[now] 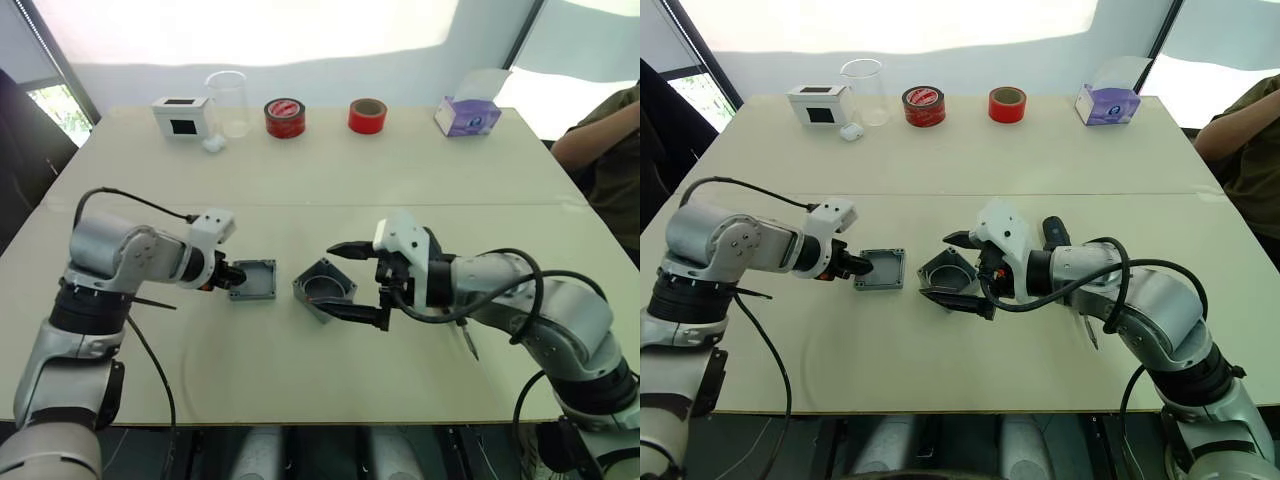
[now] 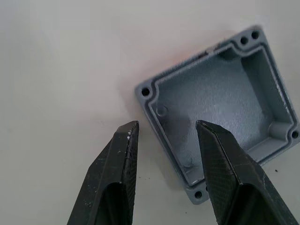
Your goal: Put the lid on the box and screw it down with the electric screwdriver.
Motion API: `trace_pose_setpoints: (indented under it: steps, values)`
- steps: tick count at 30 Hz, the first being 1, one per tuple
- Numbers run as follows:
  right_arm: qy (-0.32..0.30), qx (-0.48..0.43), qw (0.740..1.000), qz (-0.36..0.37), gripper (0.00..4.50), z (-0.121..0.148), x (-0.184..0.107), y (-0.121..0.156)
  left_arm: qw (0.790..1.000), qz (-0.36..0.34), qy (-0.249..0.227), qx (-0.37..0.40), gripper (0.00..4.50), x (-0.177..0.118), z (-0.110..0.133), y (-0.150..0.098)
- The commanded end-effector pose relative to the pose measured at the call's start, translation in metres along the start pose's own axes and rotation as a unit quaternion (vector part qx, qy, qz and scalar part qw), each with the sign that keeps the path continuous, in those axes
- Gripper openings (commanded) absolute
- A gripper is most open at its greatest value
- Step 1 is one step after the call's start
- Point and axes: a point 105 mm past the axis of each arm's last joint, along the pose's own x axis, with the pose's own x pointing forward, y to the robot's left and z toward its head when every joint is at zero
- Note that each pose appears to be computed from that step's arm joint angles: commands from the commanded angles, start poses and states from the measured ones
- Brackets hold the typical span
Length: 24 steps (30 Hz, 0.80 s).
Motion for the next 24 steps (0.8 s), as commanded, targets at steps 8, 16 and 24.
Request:
trace_pose_setpoints:
  steps: [8, 16, 24]
  values:
    - [-0.024, -0.019, 0.999, -0.018, 4.50, 0.011, -0.005, 0.000, 0.998, 0.023, 0.011, -0.056, 1.44, 0.011, -0.014, 0.003]
    - [-0.004, -0.013, 1.000, -0.021, 4.50, 0.002, -0.008, -0.002, 0.997, 0.029, 0.004, -0.078, 0.02, 0.015, -0.012, -0.001]
    - [-0.065, 0.038, 0.990, -0.116, 4.50, 0.015, -0.010, -0.047, 0.972, 0.046, -0.222, -0.056, 0.02, -0.025, 0.071, 0.005]
